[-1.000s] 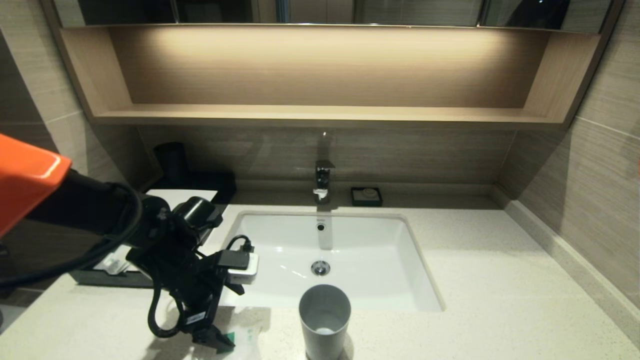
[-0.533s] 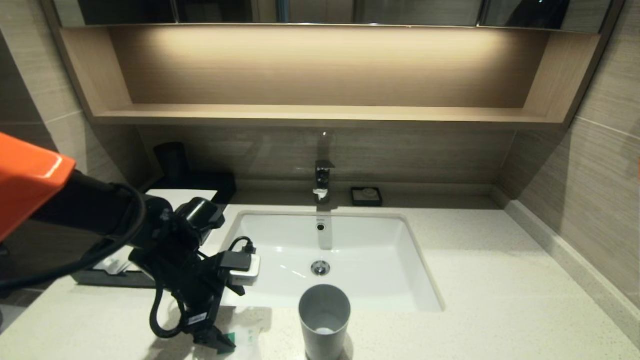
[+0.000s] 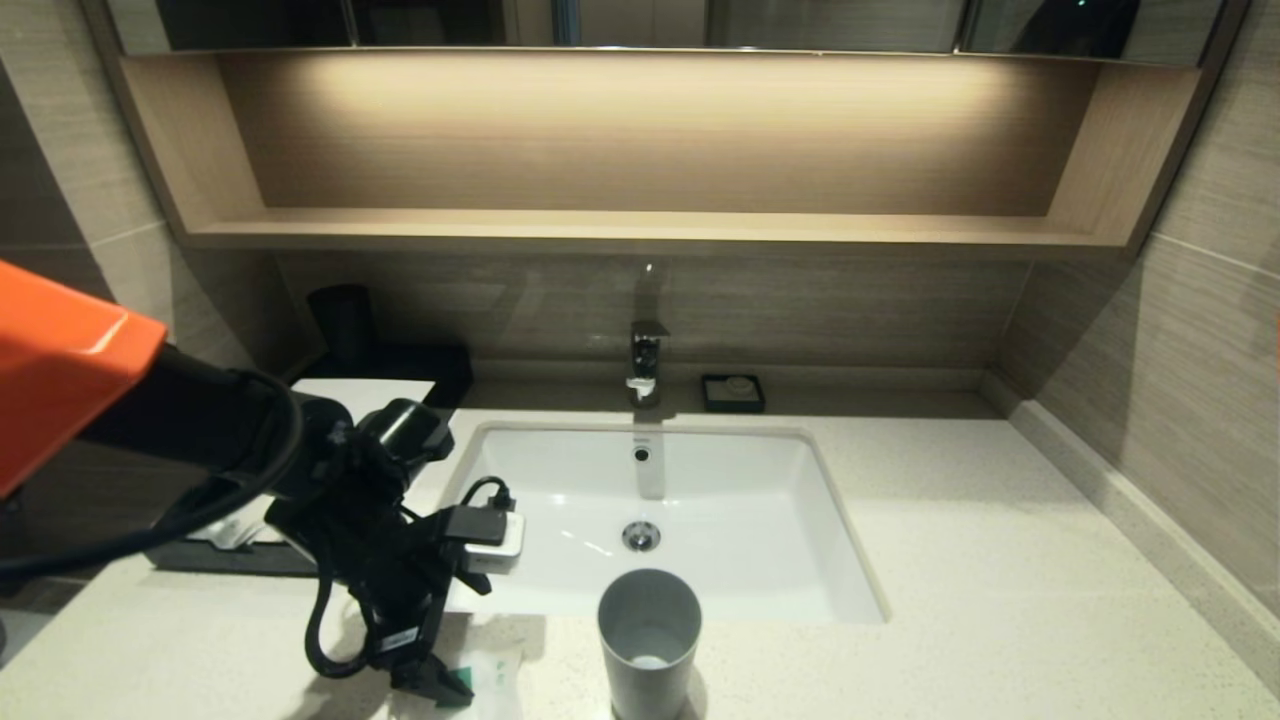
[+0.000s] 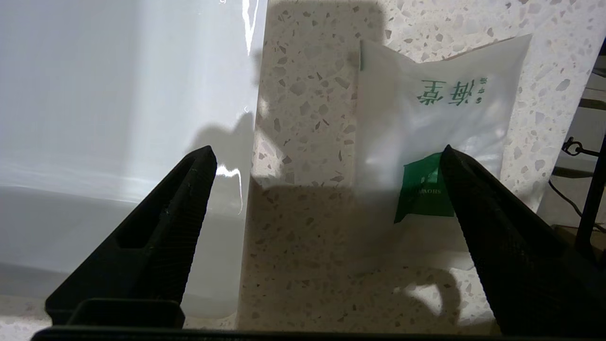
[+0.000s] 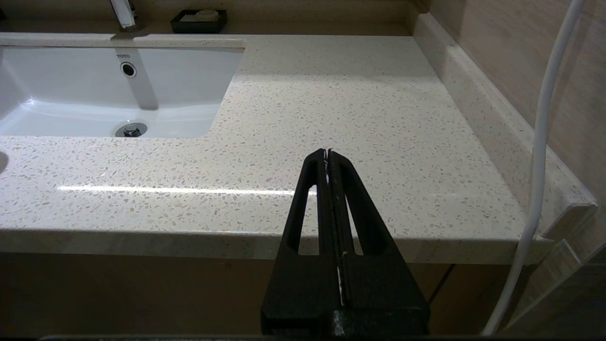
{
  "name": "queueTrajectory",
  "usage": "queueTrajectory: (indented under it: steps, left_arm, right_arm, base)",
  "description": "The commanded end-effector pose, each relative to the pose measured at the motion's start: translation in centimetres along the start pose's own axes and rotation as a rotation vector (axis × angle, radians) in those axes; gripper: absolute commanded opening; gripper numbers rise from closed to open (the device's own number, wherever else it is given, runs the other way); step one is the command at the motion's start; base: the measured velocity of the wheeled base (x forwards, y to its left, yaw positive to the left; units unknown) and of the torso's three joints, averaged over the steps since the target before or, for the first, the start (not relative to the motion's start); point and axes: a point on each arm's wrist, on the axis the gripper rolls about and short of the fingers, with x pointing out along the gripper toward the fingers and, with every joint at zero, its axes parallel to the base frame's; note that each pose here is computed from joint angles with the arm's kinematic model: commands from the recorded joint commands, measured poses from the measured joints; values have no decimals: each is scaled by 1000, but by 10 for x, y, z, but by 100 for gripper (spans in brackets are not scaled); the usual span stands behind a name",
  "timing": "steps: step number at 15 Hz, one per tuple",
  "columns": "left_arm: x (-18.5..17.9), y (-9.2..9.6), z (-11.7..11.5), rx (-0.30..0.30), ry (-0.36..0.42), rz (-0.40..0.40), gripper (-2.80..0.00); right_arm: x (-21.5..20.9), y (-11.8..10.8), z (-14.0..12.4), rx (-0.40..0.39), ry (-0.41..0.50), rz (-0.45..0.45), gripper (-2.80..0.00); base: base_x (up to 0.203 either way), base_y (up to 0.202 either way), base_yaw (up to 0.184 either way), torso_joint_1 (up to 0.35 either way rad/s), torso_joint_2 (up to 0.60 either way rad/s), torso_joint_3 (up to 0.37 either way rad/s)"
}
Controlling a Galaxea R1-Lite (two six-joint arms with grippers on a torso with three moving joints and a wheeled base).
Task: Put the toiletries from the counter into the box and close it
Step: Pick up the bathroom toiletry
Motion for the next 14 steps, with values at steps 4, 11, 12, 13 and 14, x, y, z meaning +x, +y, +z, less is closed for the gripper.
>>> queueTrajectory:
  steps: [4, 11, 12, 13, 14]
  left_arm:
    - [0, 3, 1, -35, -3, -1, 0]
    - [3, 8, 2, -74, -8, 2, -280]
    - [4, 8, 1, -77, -6, -3, -280]
    - [6, 9, 1, -78, -4, -6, -280]
    - [6, 9, 1, -81, -3, -8, -280]
  right_arm:
    - [0, 0, 0, 0, 2, 1, -280]
    - [0, 0, 0, 0, 2, 1, -280]
    - [0, 0, 0, 0, 2, 1, -280]
    - [0, 0, 0, 0, 2, 1, -280]
    - [0, 0, 0, 0, 2, 1, -280]
  base:
    - [0, 0, 0, 0, 0, 0]
    - [0, 0, 0, 0, 0, 0]
    - [0, 0, 0, 0, 0, 0]
    - [0, 0, 0, 0, 0, 0]
    - [0, 0, 0, 0, 0, 0]
